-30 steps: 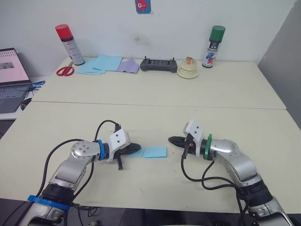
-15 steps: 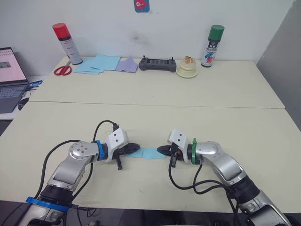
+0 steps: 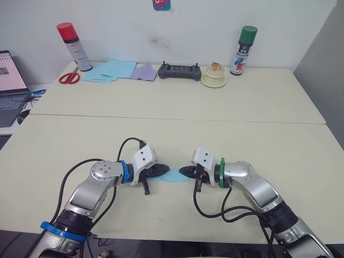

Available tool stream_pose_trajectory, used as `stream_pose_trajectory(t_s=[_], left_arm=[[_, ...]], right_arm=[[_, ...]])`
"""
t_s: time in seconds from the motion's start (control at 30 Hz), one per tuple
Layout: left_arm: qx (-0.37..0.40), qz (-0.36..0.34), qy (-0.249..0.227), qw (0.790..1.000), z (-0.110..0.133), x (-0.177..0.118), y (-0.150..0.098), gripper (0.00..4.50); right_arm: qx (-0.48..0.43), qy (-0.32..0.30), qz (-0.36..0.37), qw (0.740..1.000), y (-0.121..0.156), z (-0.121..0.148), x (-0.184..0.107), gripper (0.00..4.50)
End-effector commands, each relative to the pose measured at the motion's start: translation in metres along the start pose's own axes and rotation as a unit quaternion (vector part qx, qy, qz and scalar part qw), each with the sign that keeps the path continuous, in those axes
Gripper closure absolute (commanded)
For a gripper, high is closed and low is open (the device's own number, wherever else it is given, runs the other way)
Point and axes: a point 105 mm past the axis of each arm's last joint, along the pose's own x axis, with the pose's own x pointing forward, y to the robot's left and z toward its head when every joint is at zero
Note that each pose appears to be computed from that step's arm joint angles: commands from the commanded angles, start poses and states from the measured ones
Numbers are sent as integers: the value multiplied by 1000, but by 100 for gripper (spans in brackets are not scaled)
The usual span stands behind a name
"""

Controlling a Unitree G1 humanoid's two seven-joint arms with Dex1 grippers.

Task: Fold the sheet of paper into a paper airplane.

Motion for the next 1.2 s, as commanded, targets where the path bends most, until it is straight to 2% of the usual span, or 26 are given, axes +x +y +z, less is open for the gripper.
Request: stream_pose_trajectory(t_s=[0.03, 0.27, 0.43, 0.77, 0.87, 1.0, 1.03, 1.1, 1.2], left_arm=[[-31, 16, 69, 997, -40, -17, 3, 450], [-76, 65, 110, 989, -83, -47, 6, 450], [-79, 71, 95, 990, -77, -45, 2, 450], [-87, 130, 97, 983, -77, -69, 24, 450], [-84, 140, 65, 984, -64, -69, 29, 450], [-55, 172, -26, 983, -15, -73, 48, 450], [-44, 176, -37, 983, -5, -76, 51, 450], [-25, 174, -56, 983, 13, -83, 54, 396], [3, 155, -69, 985, 33, -92, 48, 308]], right_arm=[[24, 51, -4, 998, 3, -28, -5, 447], [26, 54, 1, 998, 5, -30, -1, 447], [18, 58, 7, 998, 5, -31, -1, 447], [18, 58, 10, 998, 2, -32, -1, 447], [13, 31, 6, 999, 0, -23, 0, 447], [17, -102, -15, 995, -11, 31, -12, 447], [11, -122, -15, 992, -12, 41, -17, 431], [-7, -147, -7, 989, -12, 59, -31, 387], [-45, -168, 0, 985, -10, 81, -52, 275]])
